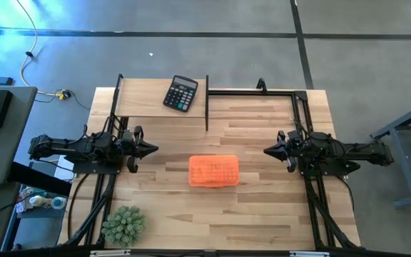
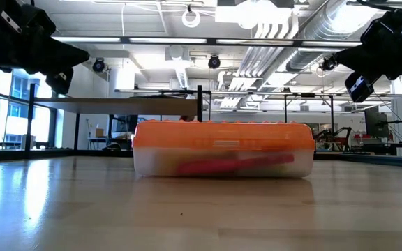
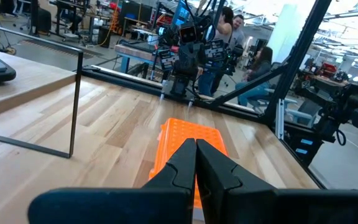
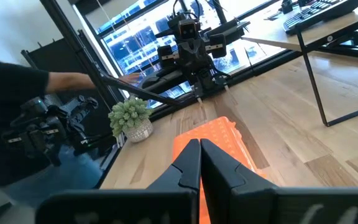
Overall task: Pack school essentials
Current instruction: Return to Home Position
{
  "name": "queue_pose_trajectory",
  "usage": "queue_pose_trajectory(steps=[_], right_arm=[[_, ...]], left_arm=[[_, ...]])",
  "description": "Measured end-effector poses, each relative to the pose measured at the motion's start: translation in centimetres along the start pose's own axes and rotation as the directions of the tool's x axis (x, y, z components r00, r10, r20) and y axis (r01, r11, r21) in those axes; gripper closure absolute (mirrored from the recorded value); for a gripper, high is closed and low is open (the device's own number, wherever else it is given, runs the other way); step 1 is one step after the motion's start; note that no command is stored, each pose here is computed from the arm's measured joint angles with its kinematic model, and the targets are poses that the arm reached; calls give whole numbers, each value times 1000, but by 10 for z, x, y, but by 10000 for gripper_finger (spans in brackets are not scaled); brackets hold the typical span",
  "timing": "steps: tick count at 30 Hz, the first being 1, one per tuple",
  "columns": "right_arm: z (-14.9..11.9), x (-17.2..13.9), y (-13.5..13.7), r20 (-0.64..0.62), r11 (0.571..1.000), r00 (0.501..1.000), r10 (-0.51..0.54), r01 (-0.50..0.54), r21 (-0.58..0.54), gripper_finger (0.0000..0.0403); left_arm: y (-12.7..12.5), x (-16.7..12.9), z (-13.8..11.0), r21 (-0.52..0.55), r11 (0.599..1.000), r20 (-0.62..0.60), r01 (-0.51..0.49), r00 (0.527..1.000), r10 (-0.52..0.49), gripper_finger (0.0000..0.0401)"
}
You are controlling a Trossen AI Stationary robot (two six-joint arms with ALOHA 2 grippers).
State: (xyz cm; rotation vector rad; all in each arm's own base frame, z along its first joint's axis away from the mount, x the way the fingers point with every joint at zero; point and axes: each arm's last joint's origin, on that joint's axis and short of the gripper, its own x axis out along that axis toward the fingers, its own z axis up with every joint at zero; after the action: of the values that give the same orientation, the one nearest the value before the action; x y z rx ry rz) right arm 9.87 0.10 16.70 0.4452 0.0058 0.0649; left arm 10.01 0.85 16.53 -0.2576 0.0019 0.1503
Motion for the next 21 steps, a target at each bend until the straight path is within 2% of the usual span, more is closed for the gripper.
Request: queue_pose_trajectory(steps=[21], right_arm=[[0,0,0,0,1000,1000,0,0,0,403]], left_arm=[[0,-1,1,-1,1000,11,1,1000,-1,400]])
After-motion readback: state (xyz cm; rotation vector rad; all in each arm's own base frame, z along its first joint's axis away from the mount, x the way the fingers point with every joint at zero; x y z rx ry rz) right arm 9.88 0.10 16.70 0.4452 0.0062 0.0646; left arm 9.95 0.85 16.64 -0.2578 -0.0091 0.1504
